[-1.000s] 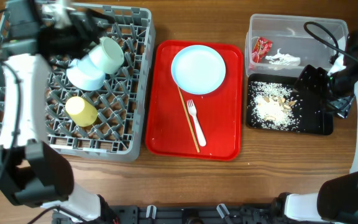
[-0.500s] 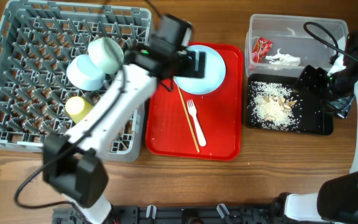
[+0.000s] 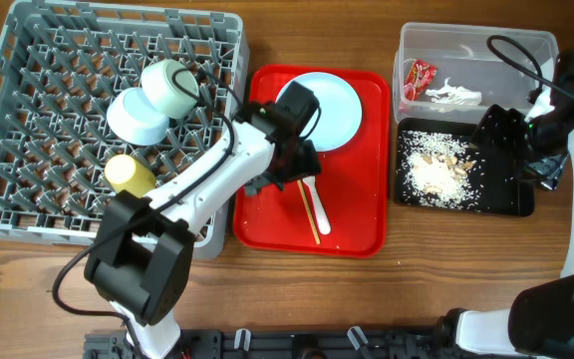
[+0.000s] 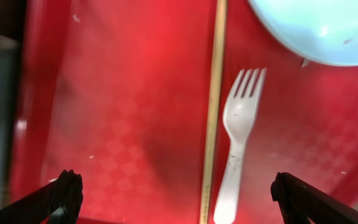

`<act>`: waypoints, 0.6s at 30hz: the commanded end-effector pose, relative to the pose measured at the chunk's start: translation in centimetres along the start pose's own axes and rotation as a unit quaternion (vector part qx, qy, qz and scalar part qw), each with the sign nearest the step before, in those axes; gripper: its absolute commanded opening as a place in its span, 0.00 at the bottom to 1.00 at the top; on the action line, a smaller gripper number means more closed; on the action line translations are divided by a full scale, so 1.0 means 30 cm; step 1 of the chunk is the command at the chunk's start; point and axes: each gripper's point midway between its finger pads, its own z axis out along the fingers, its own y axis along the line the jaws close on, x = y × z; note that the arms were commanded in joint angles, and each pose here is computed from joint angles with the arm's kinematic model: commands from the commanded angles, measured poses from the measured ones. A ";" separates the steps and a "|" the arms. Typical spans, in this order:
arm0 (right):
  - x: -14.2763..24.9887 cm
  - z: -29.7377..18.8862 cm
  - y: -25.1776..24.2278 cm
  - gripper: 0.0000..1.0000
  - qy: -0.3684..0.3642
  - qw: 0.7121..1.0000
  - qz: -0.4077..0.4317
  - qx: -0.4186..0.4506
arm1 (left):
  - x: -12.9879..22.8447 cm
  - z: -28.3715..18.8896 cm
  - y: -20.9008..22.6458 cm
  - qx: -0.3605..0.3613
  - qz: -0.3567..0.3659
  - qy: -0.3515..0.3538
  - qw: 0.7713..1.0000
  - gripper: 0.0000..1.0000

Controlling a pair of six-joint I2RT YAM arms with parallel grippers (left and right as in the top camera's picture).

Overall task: Sort waste into correct bins and load items into the dishwasher rack
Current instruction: 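Move the left gripper to the chopstick and fork on the red tray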

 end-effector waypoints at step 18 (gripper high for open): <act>0.002 -0.025 0.008 1.00 -0.010 1.000 -0.001 -0.007 | 0.130 0.235 0.078 -0.042 0.022 0.007 0.999 0.90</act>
